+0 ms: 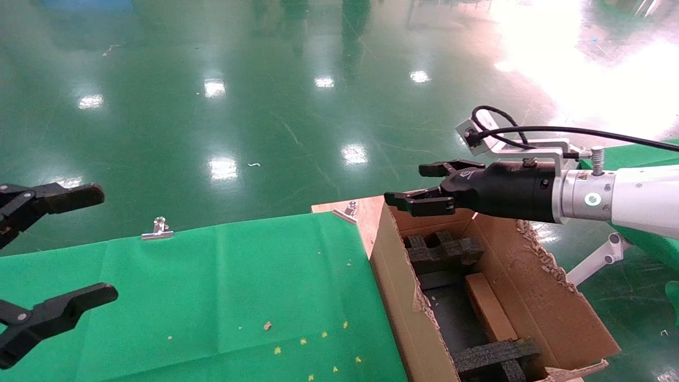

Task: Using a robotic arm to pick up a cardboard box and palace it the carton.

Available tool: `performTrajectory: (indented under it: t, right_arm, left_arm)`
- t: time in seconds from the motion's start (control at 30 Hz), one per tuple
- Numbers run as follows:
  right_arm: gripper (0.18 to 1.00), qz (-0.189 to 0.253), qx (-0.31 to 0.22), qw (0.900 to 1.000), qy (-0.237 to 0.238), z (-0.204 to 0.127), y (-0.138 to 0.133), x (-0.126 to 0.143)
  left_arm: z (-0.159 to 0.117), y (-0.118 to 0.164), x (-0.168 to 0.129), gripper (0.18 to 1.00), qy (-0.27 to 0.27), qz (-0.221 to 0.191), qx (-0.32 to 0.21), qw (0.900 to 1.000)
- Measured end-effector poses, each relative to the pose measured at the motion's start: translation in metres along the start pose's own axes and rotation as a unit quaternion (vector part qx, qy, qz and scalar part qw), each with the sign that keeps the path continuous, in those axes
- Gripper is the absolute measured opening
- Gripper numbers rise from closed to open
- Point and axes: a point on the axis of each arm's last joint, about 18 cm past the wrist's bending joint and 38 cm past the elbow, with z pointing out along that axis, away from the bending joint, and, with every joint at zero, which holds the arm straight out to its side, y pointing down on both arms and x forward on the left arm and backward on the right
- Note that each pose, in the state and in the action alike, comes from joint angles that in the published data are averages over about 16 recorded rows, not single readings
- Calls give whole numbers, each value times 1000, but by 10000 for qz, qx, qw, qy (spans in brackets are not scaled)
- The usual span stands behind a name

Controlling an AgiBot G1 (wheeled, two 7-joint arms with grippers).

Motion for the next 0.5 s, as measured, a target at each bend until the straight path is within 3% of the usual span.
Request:
performTrajectory:
  t: [0.23, 0.5]
  right_arm:
    - [1001, -104, 57, 9996, -238, 7, -5, -10]
    - [1001, -322, 290, 9956, -831, 15, -18, -36]
  left_arm:
    - [0, 0, 0, 1000, 0, 0, 0, 10000]
    - [0, 0, 0, 1000, 0, 0, 0, 10000]
